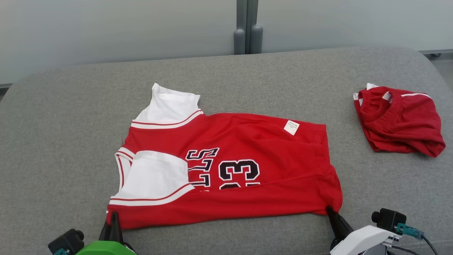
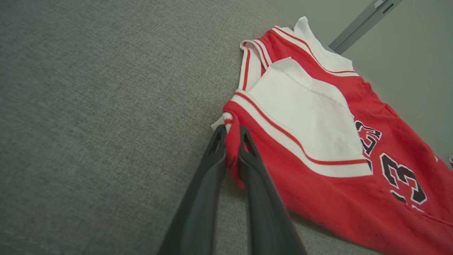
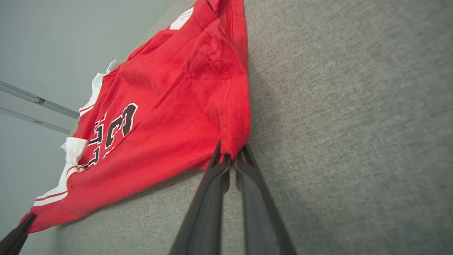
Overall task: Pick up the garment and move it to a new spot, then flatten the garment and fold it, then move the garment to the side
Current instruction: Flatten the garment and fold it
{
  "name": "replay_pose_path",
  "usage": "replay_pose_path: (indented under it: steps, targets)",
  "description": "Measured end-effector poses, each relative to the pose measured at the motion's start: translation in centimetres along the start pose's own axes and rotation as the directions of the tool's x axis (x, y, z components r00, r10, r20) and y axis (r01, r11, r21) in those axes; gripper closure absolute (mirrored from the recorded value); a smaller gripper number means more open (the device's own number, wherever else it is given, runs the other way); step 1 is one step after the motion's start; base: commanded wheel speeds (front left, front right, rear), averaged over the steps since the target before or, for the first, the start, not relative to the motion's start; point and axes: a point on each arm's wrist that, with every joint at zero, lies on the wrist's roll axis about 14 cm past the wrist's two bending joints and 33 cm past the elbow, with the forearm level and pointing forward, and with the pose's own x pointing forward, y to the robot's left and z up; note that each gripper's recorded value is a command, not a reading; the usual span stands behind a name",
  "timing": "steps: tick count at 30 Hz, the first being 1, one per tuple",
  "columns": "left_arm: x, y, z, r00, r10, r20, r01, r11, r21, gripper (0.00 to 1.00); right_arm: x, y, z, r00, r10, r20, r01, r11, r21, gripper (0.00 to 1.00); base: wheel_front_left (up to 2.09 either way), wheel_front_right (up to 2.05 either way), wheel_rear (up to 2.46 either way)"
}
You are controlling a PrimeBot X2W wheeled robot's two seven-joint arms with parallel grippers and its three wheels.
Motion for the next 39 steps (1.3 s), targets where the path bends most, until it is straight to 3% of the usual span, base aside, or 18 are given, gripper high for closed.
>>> replay_pose_path:
  steps: [1, 2, 3, 10, 16, 22, 23, 27, 33, 39]
  targets:
    - [0.0, -0.1, 0.0, 1.000, -0.002, 0.001, 0.002, 1.000, 0.002, 0.57, 0.0, -0.1, 0.0, 1.000, -0.003, 0.001, 0.003, 1.000, 0.000, 0.32, 0.00, 0.00, 0.00]
    - [0.0, 0.0, 0.1, 1.000, 0.002, 0.004, -0.002, 1.000, 0.003, 0.13, -0.1, -0.2, 0.1, 1.000, -0.004, 0.002, 0.004, 1.000, -0.001, 0.00, 0.00, 0.00, 0.00]
    - [0.0, 0.0, 0.2, 1.000, 0.005, 0.006, -0.005, 1.000, 0.003, 0.00, -0.1, -0.3, 0.1, 1.000, -0.007, 0.004, 0.007, 1.000, 0.000, 0.00, 0.00, 0.00, 0.00]
    - [-0.4, 2.0, 1.8, 0.997, 0.053, 0.051, -0.054, 0.998, 0.017, 0.00, -1.3, -2.7, 0.4, 0.999, -0.052, -0.003, 0.051, 0.996, -0.068, 0.00, 0.00, 0.00, 0.00]
    - [0.1, 0.9, 4.6, 0.992, 0.002, 0.127, -0.009, 0.999, 0.052, 0.00, -1.2, -3.5, 3.9, 0.997, -0.043, 0.068, 0.053, 0.984, -0.167, 0.00, 0.00, 0.00, 0.00]
    - [2.3, -5.6, 7.2, 0.967, -0.192, 0.167, 0.166, 0.974, 0.156, 0.00, 0.7, -1.2, 9.4, 0.983, 0.052, 0.174, -0.003, 0.962, -0.273, 0.00, 0.00, 0.00, 0.00]
    - [3.2, -8.1, 8.1, 0.952, -0.256, 0.169, 0.223, 0.956, 0.190, 0.00, 1.4, -0.6, 10.8, 0.981, 0.077, 0.180, -0.016, 0.947, -0.320, 0.00, 0.00, 0.00, 0.00]
    - [4.9, -12.2, 8.5, 0.929, -0.347, 0.128, 0.308, 0.918, 0.250, 0.00, 3.1, 1.0, 13.0, 0.978, 0.123, 0.165, -0.048, 0.915, -0.402, 0.00, 0.00, 0.00, 0.00]
    - [8.1, -14.6, 6.4, 0.937, -0.349, -0.010, 0.335, 0.892, 0.303, 0.00, 5.7, 3.9, 14.7, 0.974, 0.190, 0.122, -0.110, 0.870, -0.480, 0.00, 0.00, 0.00, 0.00]
    - [11.4, -16.1, 5.4, 0.936, -0.337, -0.096, 0.349, 0.866, 0.358, 0.00, 7.5, 5.4, 13.0, 0.975, 0.218, 0.032, -0.172, 0.845, -0.507, 0.00, 0.00, 0.00, 0.00]
